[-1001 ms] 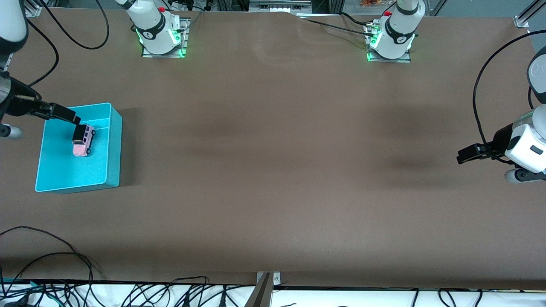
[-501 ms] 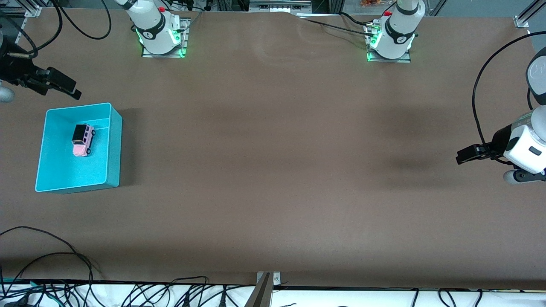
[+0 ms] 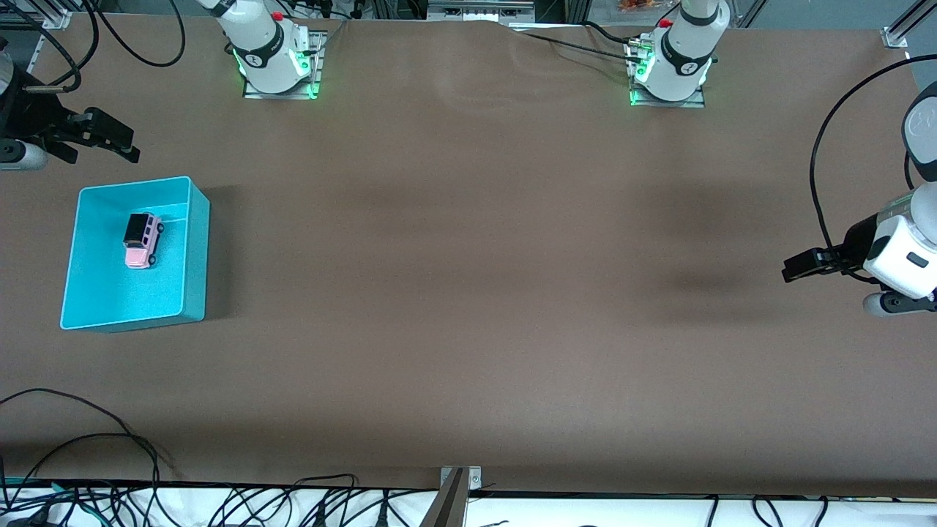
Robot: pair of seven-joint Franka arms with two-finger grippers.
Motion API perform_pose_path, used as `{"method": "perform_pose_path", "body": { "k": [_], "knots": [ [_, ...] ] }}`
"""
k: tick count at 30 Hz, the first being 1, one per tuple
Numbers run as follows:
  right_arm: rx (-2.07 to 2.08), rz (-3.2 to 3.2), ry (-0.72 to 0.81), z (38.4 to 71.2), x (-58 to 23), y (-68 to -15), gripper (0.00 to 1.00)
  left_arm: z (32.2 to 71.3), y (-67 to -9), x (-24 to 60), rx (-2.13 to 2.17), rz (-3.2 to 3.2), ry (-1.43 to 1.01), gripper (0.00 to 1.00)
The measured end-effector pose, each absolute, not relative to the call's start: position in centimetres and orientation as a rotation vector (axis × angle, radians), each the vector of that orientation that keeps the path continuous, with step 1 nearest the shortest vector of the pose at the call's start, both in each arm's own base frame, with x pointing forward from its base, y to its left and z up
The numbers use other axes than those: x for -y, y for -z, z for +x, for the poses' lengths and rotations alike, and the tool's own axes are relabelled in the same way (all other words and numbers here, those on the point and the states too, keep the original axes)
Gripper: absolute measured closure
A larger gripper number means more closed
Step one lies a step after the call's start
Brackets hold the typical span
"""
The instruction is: Wind and store pink jeep toy
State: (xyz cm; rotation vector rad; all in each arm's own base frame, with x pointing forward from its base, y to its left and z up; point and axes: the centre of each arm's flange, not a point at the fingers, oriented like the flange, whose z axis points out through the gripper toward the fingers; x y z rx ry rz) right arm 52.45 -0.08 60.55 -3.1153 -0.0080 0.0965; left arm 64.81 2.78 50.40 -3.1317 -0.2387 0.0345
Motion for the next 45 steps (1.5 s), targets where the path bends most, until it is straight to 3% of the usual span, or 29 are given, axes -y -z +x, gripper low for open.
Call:
{"method": "perform_pose_path", "body": {
  "k": [45],
  "knots": [
    [0.04, -3.116, -0.111, 52.3, -1.0, -60.7, 0.0, 64.8, -50.4, -2.8, 0.239, -3.132, -0.035, 0.0]
  ]
}}
